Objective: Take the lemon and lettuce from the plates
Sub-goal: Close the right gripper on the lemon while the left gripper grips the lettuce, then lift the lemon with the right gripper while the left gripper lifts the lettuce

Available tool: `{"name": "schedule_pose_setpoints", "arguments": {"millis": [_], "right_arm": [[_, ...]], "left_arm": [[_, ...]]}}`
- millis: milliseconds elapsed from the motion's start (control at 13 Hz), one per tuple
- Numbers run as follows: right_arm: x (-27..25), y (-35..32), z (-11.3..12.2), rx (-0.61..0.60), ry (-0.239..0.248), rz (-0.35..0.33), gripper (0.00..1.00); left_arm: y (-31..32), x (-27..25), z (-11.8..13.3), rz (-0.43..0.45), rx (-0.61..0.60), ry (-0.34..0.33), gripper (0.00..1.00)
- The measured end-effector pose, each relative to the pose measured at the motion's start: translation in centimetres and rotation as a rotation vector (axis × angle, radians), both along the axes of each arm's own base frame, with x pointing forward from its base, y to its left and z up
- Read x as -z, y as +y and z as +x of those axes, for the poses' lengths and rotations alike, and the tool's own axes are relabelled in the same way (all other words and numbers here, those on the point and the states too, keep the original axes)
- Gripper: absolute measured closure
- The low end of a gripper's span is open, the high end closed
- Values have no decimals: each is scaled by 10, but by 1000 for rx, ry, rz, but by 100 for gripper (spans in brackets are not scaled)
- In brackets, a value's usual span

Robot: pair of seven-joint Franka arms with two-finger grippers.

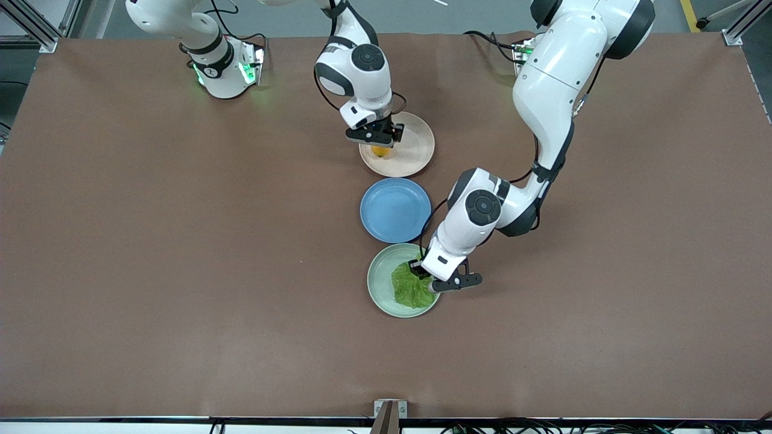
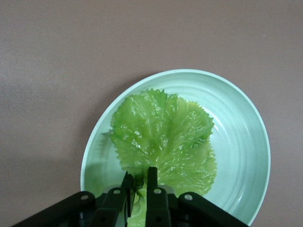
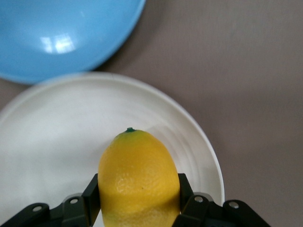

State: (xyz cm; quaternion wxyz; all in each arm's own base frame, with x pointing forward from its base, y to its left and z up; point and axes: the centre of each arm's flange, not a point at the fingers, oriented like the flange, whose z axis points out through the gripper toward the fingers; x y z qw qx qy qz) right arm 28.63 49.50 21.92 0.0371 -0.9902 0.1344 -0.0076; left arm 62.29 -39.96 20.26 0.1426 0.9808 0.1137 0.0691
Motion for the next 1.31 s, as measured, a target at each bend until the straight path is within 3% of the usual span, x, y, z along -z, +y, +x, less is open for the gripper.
{"name": "schedule_pose_setpoints", "arguments": {"millis": [154,462,769,1077,1308], "right_arm": [[-35,-23,44,56,0,-10,34],[-123,-131,134,5,33,-67,34],[-122,-262,204,-17,38,-70,34],[-78,-372,241,-89,34,-68,34],[-39,-410,249,-138,23,-67,34]], "left_arm": [[-1,-2,1,-3,-2,-4,97],[-5,-28,10,-40,-59,-32,97],[0,-103,22,-91,-109,-92,97],[66,-181,33,-28,-126,-28,97],[144,-171,26,51,-65,14,97]]}}
